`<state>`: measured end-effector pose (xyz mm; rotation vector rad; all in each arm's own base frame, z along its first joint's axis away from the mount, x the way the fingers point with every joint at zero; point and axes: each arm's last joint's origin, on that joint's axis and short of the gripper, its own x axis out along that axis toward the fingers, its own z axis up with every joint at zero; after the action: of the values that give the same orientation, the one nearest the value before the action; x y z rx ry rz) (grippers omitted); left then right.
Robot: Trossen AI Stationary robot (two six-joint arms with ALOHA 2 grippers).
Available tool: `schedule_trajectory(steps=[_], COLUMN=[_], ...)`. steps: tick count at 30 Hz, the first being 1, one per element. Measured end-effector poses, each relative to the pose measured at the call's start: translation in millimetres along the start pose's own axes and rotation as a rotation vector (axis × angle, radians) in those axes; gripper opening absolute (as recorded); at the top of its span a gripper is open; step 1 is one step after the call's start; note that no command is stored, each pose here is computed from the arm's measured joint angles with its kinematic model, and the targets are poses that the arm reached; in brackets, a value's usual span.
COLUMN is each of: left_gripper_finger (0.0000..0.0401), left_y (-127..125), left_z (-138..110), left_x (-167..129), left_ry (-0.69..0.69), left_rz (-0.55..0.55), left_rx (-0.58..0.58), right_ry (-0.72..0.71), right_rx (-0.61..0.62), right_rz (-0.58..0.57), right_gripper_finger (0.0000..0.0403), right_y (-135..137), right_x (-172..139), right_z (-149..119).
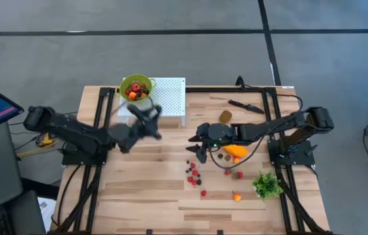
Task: Pick & Place Fruit
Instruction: Put the black cherry into the green strainer bowl on the shelf
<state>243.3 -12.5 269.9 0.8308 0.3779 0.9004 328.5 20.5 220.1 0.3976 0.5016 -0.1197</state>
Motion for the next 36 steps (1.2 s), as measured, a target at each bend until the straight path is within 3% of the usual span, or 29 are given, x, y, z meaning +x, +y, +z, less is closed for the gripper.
schedule_trajectory(steps=[6,11,16,24,36], left_gripper_finger=[0.0116,0.0111,0.0112,0.0112,0.0141], left_y=[48.3,65.7,61.5,30.1,27.5], left_z=[-21.5,-33.7,-38.6,-62.9,-66.1], left_x=[21.7,31.0,38.3,40.4,39.3], left_ry=[0.206,0.296,0.320,0.362,0.353], left_rz=[0.230,0.334,0.347,0.295,0.291], left_rx=[-0.097,-0.159,-0.176,-0.100,-0.124], right_ry=[0.017,0.020,0.021,0.021,0.018], right_rx=[-0.001,-0.001,-0.002,-0.002,-0.002], right_rz=[-0.006,-0.008,-0.008,-0.007,-0.006], right_gripper_finger=[0.0198,0.0190,0.0183,0.0181,0.0178], right_y=[-0.6,-0.9,-0.8,-0.5,-0.5], right_x=[3.0,3.2,3.2,3.2,3.2], right_z=[-3.1,-3.6,-3.7,-3.8,-3.5])
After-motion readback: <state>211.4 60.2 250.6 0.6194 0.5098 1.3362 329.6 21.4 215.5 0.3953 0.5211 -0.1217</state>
